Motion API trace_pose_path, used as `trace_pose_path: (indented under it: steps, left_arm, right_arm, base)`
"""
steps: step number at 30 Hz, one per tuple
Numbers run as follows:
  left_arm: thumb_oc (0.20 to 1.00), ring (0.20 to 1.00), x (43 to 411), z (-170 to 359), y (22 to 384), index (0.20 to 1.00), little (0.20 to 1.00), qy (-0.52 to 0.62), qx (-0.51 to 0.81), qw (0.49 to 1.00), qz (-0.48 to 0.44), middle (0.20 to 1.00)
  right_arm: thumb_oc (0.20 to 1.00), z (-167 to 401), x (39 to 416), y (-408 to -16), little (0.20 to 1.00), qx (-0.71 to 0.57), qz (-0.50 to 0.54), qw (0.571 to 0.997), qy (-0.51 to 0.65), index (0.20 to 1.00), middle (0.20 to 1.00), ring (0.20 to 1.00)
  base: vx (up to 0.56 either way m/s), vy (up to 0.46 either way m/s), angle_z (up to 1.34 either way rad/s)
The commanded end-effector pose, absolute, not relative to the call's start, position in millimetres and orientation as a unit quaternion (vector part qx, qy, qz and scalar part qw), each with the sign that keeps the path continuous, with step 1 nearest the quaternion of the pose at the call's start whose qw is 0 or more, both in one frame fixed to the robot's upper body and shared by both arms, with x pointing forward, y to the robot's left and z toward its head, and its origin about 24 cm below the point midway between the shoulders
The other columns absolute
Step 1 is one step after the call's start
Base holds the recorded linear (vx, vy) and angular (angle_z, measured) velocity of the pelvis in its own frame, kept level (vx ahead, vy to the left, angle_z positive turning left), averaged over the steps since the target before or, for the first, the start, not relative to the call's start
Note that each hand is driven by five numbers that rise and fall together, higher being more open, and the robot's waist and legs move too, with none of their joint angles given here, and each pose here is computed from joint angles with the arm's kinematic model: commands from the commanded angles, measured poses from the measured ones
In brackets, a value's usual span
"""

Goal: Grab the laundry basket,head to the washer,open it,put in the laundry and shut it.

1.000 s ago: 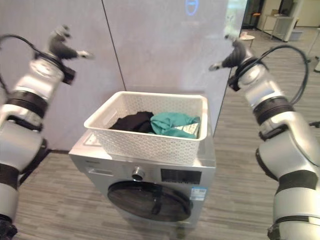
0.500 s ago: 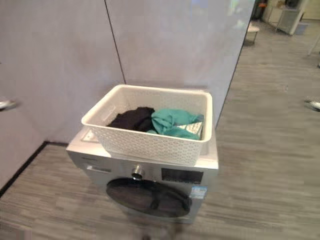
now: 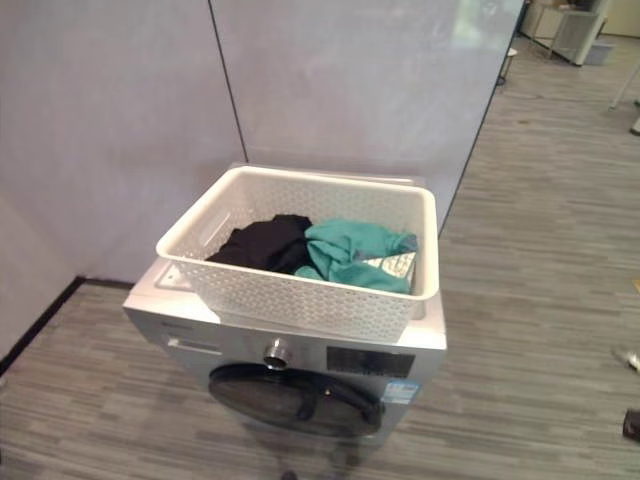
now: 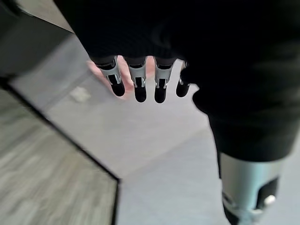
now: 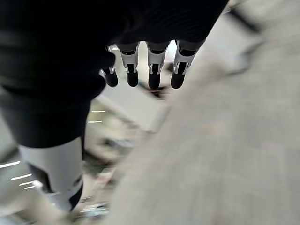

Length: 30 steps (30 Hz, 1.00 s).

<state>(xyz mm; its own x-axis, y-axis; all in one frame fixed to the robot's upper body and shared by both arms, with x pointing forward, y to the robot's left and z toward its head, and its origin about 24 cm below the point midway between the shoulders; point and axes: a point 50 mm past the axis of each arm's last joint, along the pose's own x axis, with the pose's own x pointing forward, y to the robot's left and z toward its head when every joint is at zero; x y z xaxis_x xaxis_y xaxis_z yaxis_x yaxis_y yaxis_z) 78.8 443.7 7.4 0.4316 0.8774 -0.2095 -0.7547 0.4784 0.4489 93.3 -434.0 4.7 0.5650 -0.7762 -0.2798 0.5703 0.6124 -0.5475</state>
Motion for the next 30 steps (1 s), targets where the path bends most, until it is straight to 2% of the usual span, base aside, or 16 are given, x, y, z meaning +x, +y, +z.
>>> trace_pose_path:
  steps: [1, 4, 5, 7, 8, 10, 15, 17, 22, 25, 26, 30]
  left_arm:
    - [1.000, 1.000, 101.1, 3.6, 443.9, 1.000, 1.000, 0.204, 0.091, 0.854, 0.470, 1.000]
    - [1.000, 1.000, 107.4, -9.6, 435.8, 1.000, 1.000, 0.247, 0.111, 0.856, 0.440, 1.000]
    - [1.000, 1.000, 110.7, -25.4, 420.3, 1.000, 1.000, 0.291, 0.140, 0.862, 0.391, 1.000]
    - [1.000, 1.000, 107.9, -45.9, 399.0, 1.000, 1.000, 0.314, 0.112, 0.874, 0.354, 1.000]
    - [1.000, 1.000, 109.5, -69.2, 377.7, 1.000, 1.000, 0.364, 0.106, 0.875, 0.302, 1.000]
    - [1.000, 1.000, 109.6, -88.9, 358.5, 1.000, 1.000, 0.409, 0.110, 0.868, 0.258, 1.000]
    - [1.000, 1.000, 100.0, -112.1, 336.9, 1.000, 1.000, 0.470, 0.111, 0.848, 0.219, 1.000]
    - [1.000, 1.000, 86.0, -130.7, 316.5, 1.000, 1.000, 0.523, 0.117, 0.824, 0.183, 1.000]
    - [1.000, 1.000, 62.5, -151.4, 285.8, 1.000, 1.000, 0.586, 0.113, 0.792, 0.130, 1.000]
    - [1.000, 1.000, 49.4, -156.6, 278.5, 1.000, 1.000, 0.610, 0.112, 0.775, 0.121, 1.000]
    - [1.000, 1.000, 40.8, -157.4, 279.6, 1.000, 1.000, 0.615, 0.077, 0.770, 0.150, 1.000]
    - [1.000, 1.000, 26.7, -156.2, 287.2, 1.000, 1.000, 0.623, 0.033, 0.755, 0.201, 1.000]
  right_arm:
    - [1.000, -13.2, 108.5, -431.6, 1.000, -0.096, -0.350, 0.888, 0.282, 1.000, 1.000, 1.000]
    - [1.000, -22.2, 113.9, -430.3, 1.000, -0.107, -0.321, 0.882, 0.328, 1.000, 1.000, 1.000]
    - [1.000, -37.6, 115.4, -415.7, 1.000, -0.108, -0.261, 0.885, 0.369, 1.000, 1.000, 1.000]
    - [1.000, -48.2, 112.3, -401.9, 1.000, -0.115, -0.206, 0.888, 0.394, 1.000, 1.000, 1.000]
    - [1.000, -62.6, 111.0, -386.8, 1.000, -0.125, -0.148, 0.882, 0.429, 1.000, 1.000, 1.000]
    - [1.000, -73.7, 111.9, -372.9, 1.000, -0.150, -0.088, 0.870, 0.461, 1.000, 1.000, 1.000]
    - [1.000, -79.2, 124.4, -353.9, 1.000, -0.167, -0.044, 0.874, 0.455, 1.000, 1.000, 1.000]
    - [1.000, -87.2, 138.4, -324.3, 1.000, -0.163, 0.005, 0.885, 0.435, 1.000, 1.000, 1.000]
    - [1.000, -92.6, 156.3, -282.3, 1.000, -0.171, 0.080, 0.897, 0.399, 1.000, 1.000, 1.000]
    - [1.000, -88.5, 167.4, -268.1, 1.000, -0.181, 0.103, 0.904, 0.373, 1.000, 1.000, 1.000]
    - [1.000, -84.3, 174.8, -256.7, 1.000, -0.150, 0.110, 0.919, 0.347, 1.000, 1.000, 1.000]
    - [1.000, -77.1, 184.5, -242.6, 1.000, -0.137, 0.130, 0.931, 0.314, 1.000, 1.000, 1.000]
  base:
    - [-0.02, 0.018, -0.31]
    - [-0.02, 0.024, -0.28]
    - [0.00, 0.034, -0.22]
    - [-0.02, 0.033, -0.21]
    - [-0.03, 0.022, -0.12]
    - [-0.01, 0.015, -0.06]
    - [0.00, 0.000, 0.00]
    - [0.00, 0.000, 0.00]
    - [0.00, 0.000, 0.01]
    - [0.00, 0.000, 0.00]
    - [0.00, 0.000, 0.00]
    - [-0.01, -0.002, 0.09]
